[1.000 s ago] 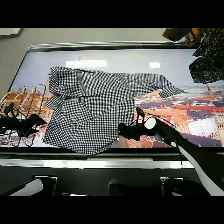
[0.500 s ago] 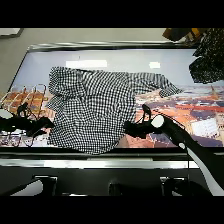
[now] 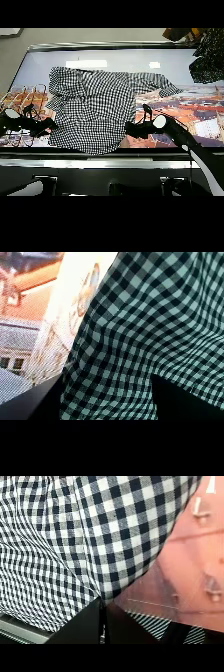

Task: Fold the clothes and pants, and hang the long-sleeved shirts on hangers.

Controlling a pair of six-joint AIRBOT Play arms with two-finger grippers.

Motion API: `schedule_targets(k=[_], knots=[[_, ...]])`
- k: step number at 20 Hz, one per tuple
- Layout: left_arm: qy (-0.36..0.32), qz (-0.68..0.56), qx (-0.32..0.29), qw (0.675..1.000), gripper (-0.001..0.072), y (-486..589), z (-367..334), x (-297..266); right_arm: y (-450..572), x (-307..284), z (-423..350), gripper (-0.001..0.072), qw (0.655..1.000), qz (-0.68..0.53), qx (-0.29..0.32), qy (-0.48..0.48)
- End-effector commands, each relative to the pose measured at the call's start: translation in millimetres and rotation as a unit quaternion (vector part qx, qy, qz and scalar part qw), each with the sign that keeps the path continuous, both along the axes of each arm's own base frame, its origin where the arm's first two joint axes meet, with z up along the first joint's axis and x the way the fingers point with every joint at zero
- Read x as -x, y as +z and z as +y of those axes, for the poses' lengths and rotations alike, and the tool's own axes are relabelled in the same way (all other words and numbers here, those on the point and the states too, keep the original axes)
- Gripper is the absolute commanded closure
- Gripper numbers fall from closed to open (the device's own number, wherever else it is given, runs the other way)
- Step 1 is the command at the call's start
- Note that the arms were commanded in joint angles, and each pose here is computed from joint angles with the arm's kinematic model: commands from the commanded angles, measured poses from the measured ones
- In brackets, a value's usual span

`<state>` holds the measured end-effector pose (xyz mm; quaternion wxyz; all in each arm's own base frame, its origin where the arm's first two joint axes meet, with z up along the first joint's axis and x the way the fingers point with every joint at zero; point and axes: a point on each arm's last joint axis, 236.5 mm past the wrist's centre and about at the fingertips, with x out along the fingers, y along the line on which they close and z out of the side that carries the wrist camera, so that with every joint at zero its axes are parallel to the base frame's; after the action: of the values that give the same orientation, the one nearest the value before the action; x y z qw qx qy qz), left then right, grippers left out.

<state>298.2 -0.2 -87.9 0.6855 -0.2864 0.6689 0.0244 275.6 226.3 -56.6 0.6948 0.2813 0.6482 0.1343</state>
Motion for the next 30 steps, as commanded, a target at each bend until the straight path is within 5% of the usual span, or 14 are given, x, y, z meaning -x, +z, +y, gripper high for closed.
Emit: schedule_targets(k=[1,2,3,4,8,13,17,22,30], knots=[[-0.005,0.02,0.011,1.0,0.042,-2.8,-4.8,8.1,0.8,0.6,-0.2,0.0678,1.0,0.0,0.0,0.002],[-0.004,0.024,0.016,1.0,0.0525,-3.1,-7.0,8.9,1.4,-1.1,-0.1,0.0678,1.0,-0.003,0.0,0.0],[0.001,0.021,0.025,0.999,0.0531,-1.6,-10.8,6.8,1.9,-5.1,-0.3,0.0678,1.0,-0.01,0.0,-0.005],[0.009,0.014,0.036,0.999,0.0676,1.1,-15.0,2.0,2.8,-8.6,-0.4,0.0678,1.0,-0.016,-0.001,-0.008],[0.036,-0.075,0.086,0.993,0.0684,47.4,-31.0,-50.3,48.4,-60.9,-10.3,0.0679,0.996,-0.085,-0.002,-0.034],[-0.027,-0.3,0.042,0.953,0.0685,214.1,-45.7,-143.0,205.9,-158.9,-53.0,0.0679,0.961,-0.263,-0.015,-0.089],[-0.061,-0.521,0.015,0.851,0.0685,414.3,-76.5,-162.6,371.2,-168.8,-52.9,0.0679,0.895,-0.441,-0.03,-0.059],[-0.057,-0.716,-0.006,0.695,0.0684,613.8,-88.9,-72.5,553.8,-84.7,-63.8,0.0679,0.783,-0.62,-0.04,-0.028],[-0.058,-0.82,-0.022,0.569,0.0683,704.8,-100.1,106.4,658.6,111.4,-112.9,0.0679,0.658,-0.75,-0.041,-0.059]])
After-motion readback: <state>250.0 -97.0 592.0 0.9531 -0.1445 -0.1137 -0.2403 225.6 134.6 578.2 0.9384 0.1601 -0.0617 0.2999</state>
